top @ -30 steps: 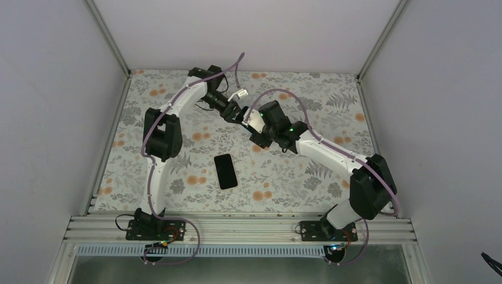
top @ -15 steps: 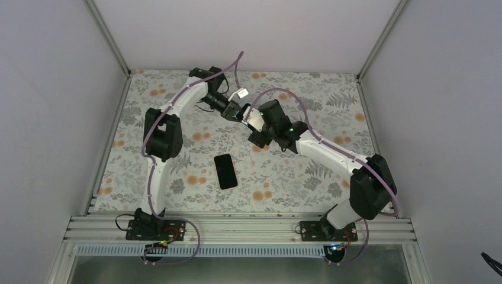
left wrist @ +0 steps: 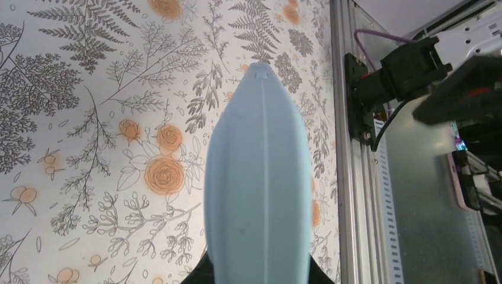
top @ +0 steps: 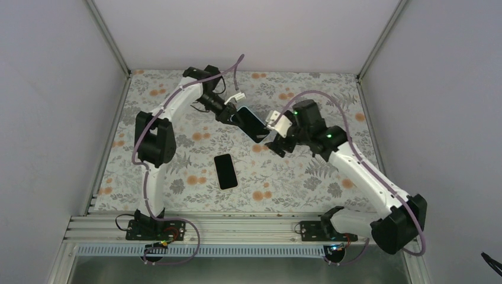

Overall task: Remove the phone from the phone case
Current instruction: Pick up the phone at the center of the board, then remove the phone case from the phone.

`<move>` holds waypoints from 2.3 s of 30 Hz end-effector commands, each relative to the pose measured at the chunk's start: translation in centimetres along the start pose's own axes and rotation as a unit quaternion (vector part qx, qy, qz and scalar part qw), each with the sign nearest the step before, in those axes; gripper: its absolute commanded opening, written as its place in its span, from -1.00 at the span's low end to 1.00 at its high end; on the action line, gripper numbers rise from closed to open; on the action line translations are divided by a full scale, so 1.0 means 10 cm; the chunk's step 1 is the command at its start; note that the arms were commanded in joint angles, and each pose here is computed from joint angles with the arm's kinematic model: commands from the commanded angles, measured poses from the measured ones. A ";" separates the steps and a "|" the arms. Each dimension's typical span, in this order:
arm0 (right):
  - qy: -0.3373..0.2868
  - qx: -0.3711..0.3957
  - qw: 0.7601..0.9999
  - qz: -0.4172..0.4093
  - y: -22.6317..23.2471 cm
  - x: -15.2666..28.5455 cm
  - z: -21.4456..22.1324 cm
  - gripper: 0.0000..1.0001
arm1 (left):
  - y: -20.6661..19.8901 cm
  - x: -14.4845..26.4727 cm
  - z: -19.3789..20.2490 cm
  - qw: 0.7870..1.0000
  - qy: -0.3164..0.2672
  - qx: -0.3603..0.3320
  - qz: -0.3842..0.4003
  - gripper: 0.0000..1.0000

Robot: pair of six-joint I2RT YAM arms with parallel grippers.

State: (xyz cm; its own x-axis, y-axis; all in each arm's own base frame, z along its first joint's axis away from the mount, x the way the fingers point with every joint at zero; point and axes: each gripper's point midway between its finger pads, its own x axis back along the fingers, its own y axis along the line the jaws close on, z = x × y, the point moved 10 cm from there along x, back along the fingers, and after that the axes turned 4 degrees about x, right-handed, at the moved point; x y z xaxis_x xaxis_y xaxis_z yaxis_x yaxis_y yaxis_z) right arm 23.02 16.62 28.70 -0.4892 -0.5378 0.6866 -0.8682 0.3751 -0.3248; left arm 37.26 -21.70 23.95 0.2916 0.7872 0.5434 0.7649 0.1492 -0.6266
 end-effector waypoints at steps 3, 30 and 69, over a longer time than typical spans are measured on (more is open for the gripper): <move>0.006 -0.010 0.996 -0.086 0.01 0.00 0.29 1.00 | -0.45 0.21 -0.06 0.996 -0.014 -0.085 -0.020 -0.95; 0.049 -0.061 0.985 -0.152 -0.56 -0.66 0.55 0.83 | -1.14 -0.14 0.07 0.985 0.074 -0.151 -0.040 -0.95; 0.051 -0.053 0.967 -0.243 -0.40 -0.70 0.60 0.72 | -1.23 -0.24 -0.12 0.980 0.079 -0.172 -0.052 -0.95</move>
State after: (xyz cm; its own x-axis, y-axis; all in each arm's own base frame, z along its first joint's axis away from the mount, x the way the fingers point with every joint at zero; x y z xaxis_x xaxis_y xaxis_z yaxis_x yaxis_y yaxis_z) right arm 28.24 13.70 20.50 0.0232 -0.5671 0.8233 -0.9756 0.1670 0.1426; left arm 28.79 -25.06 29.52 0.2142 0.6193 0.7554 0.9427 0.0716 -0.3260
